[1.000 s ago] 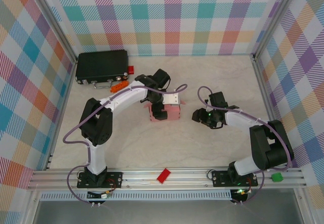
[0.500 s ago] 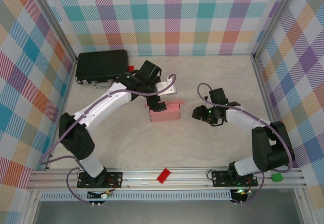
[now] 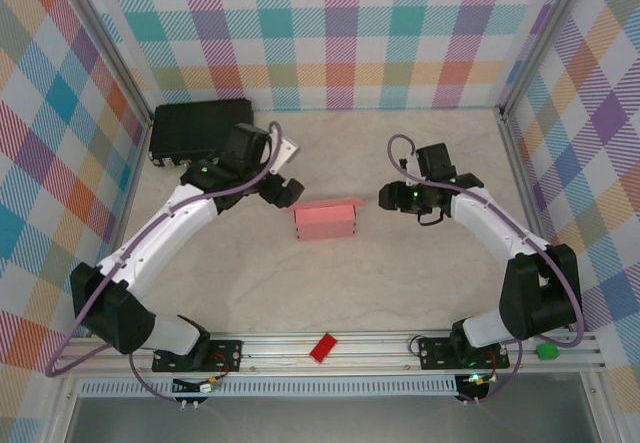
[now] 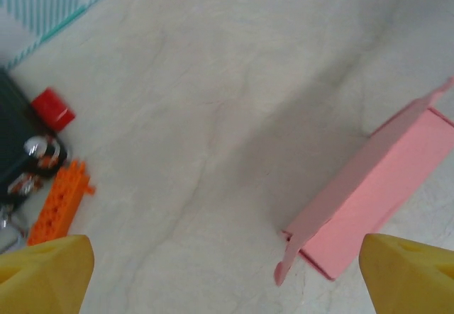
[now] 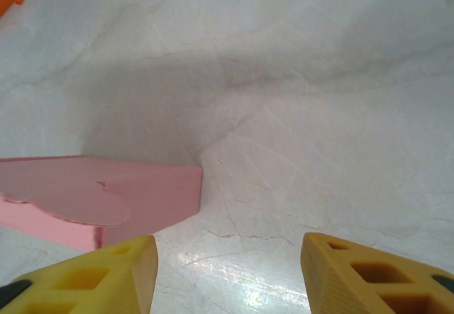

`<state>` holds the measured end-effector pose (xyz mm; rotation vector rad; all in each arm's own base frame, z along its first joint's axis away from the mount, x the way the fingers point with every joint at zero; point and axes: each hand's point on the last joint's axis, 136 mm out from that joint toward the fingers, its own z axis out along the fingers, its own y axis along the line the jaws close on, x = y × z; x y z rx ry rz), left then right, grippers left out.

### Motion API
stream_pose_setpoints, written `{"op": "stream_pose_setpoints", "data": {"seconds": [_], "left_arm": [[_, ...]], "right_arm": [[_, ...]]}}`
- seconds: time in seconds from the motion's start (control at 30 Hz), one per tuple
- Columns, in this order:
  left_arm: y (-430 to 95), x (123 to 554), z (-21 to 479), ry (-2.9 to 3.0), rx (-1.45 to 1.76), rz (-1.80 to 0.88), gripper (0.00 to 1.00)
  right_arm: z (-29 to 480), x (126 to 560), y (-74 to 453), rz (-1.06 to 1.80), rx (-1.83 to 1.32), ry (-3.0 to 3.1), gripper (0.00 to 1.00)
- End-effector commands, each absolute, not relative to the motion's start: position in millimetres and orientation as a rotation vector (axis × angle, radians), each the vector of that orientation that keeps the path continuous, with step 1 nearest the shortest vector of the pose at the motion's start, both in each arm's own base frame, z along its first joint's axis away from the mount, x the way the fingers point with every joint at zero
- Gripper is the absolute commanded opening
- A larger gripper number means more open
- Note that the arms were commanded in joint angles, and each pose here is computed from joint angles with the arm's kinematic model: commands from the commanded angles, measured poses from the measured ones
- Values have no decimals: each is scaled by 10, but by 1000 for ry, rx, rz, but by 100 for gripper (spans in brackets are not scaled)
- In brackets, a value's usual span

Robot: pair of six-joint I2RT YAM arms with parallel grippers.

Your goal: Fold the paper box

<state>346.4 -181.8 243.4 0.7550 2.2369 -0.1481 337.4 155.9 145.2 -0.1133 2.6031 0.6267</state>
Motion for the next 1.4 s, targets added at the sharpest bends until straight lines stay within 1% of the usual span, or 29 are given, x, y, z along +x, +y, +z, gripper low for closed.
{"op": "stream_pose_setpoints", "data": {"seconds": [0.0,0.13,0.3,0.37,0.4,0.5,0.57,0.63,0.73,1.03,1.37], "left_arm": [[-1719,3346,2362,2305,608,-226,95],[-1662,3242,2173,2369,606,-251,94],[-1713,3070,1930,2459,653,-333,88],[-1719,3031,1846,2487,662,-349,83],[-1719,3021,1808,2500,663,-354,79],[-1723,3013,1740,2528,660,-367,76],[-1726,3019,1704,2541,658,-380,72],[-1724,3031,1663,2555,653,-393,66],[-1741,3042,1615,2572,659,-422,61],[-1784,3095,1490,2601,680,-436,56],[-1850,3125,1438,2610,695,-473,51]], "right_arm": [[1616,3338,1616,655,-253,2587,57],[1741,3351,1693,689,-352,2554,57],[1797,3274,1837,752,-594,2473,55],[1798,3209,1889,778,-709,2433,55],[1795,3186,1910,785,-754,2417,55],[1806,3133,1967,806,-860,2373,54],[1799,3118,1991,809,-916,2347,54],[1791,3107,2021,810,-966,2325,52],[1757,3110,2056,803,-1032,2307,51],[1654,3230,2128,760,-1107,2336,51],[1550,3228,2255,757,-1184,2360,51]]}}
